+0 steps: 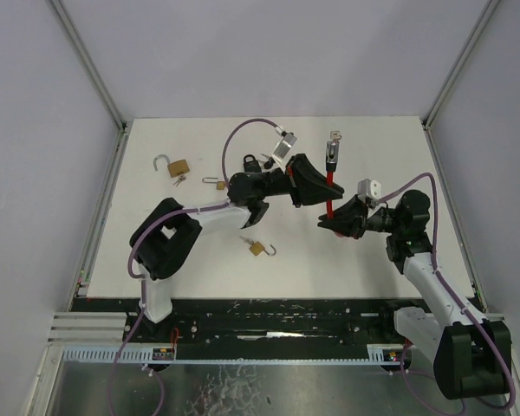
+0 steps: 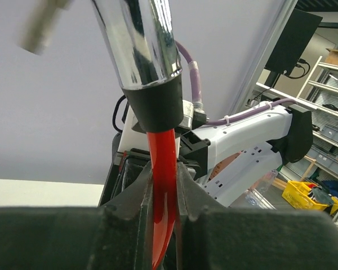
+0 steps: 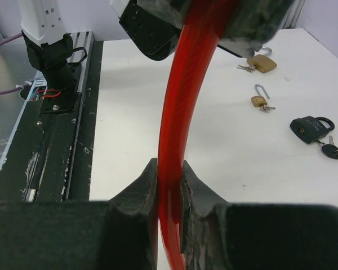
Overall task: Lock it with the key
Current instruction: Lock the lock.
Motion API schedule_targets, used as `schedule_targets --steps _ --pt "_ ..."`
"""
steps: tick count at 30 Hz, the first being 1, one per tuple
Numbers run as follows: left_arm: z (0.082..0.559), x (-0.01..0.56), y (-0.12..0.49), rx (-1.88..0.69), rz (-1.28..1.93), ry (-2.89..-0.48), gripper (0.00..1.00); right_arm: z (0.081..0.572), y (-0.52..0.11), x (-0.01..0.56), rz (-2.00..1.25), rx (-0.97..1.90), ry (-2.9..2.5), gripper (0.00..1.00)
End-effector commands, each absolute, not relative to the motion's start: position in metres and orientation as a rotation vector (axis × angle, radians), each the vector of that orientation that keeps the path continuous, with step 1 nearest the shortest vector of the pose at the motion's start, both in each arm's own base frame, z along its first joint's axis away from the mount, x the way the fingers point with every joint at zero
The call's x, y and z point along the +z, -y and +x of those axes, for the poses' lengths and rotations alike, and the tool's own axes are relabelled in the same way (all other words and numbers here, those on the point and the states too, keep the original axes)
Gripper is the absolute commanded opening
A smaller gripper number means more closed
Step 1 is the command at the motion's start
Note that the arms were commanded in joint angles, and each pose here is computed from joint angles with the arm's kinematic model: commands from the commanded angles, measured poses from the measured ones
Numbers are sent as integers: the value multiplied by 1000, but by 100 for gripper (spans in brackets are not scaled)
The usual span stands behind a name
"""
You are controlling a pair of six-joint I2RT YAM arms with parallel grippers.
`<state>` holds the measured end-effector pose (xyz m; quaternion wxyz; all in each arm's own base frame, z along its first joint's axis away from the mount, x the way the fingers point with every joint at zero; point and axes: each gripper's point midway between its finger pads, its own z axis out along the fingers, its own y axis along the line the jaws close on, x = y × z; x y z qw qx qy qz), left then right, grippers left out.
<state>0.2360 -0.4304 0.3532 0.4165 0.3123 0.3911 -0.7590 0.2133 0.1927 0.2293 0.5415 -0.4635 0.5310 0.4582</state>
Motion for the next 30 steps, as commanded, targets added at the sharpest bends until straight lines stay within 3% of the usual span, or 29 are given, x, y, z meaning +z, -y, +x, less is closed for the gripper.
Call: schedule_targets --steps 1,6,12,20,30 --pt "220 375 423 -1859 854 -831 0 223 -190 252 -1117 1007 -1200 9" --pt "231 376 418 -1690 850 -816 0 231 -177 265 -1067 942 -1230 44" --pt "251 391 412 -1443 869 -797 0 221 -162 289 -1112 863 -1218 73" --pt "244 477 389 -1348 892 -666 0 215 -151 309 -1153 706 -1187 86" --pt "228 563 368 -1330 868 -661 0 229 -138 325 -1144 498 -1174 87"
